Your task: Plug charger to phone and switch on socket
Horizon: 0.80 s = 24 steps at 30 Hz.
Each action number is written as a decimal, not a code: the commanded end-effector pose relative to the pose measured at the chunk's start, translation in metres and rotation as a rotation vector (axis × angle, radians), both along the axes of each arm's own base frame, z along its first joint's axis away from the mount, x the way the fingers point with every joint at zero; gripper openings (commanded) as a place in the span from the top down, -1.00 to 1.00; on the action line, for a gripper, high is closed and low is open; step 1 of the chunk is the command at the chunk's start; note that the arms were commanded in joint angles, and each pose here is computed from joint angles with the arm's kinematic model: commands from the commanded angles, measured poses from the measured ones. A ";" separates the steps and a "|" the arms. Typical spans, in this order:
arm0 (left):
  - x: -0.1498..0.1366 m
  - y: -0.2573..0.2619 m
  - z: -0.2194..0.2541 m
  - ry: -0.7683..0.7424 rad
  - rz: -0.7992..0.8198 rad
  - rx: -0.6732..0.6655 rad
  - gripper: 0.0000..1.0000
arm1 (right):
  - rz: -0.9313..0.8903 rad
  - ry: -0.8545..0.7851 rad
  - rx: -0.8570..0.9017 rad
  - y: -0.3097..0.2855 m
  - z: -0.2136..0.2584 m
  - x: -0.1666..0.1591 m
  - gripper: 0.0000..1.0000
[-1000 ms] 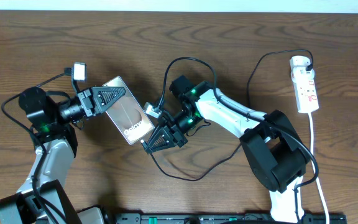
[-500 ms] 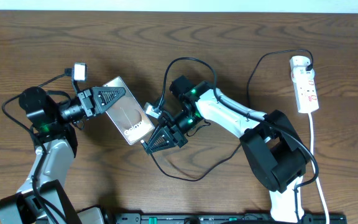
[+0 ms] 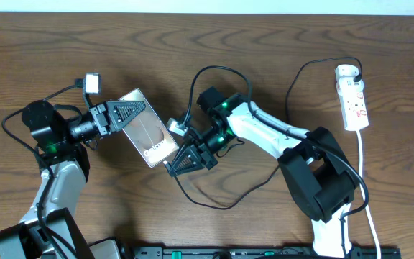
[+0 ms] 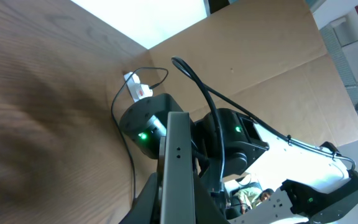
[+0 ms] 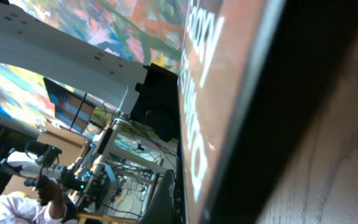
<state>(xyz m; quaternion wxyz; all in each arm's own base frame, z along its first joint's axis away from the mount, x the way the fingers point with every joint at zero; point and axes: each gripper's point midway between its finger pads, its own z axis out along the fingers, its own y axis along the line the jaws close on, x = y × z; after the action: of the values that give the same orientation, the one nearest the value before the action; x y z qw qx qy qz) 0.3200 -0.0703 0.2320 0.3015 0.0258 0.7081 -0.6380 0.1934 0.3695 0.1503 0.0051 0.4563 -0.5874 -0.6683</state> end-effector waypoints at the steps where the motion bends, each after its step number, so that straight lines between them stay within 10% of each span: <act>1: -0.001 -0.002 0.006 -0.035 -0.021 0.012 0.85 | -0.009 0.006 0.027 -0.002 0.000 0.004 0.98; 24: -0.003 -0.003 0.001 -0.037 -0.022 0.014 0.86 | -0.011 0.003 0.047 0.000 0.005 0.006 0.98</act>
<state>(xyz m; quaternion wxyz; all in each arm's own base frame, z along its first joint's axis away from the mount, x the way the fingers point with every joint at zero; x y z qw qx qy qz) 0.3200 -0.0703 0.2319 0.3040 0.0287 0.7080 -0.6368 0.1964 0.3682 0.1508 0.0015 0.4542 -0.5878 -0.6695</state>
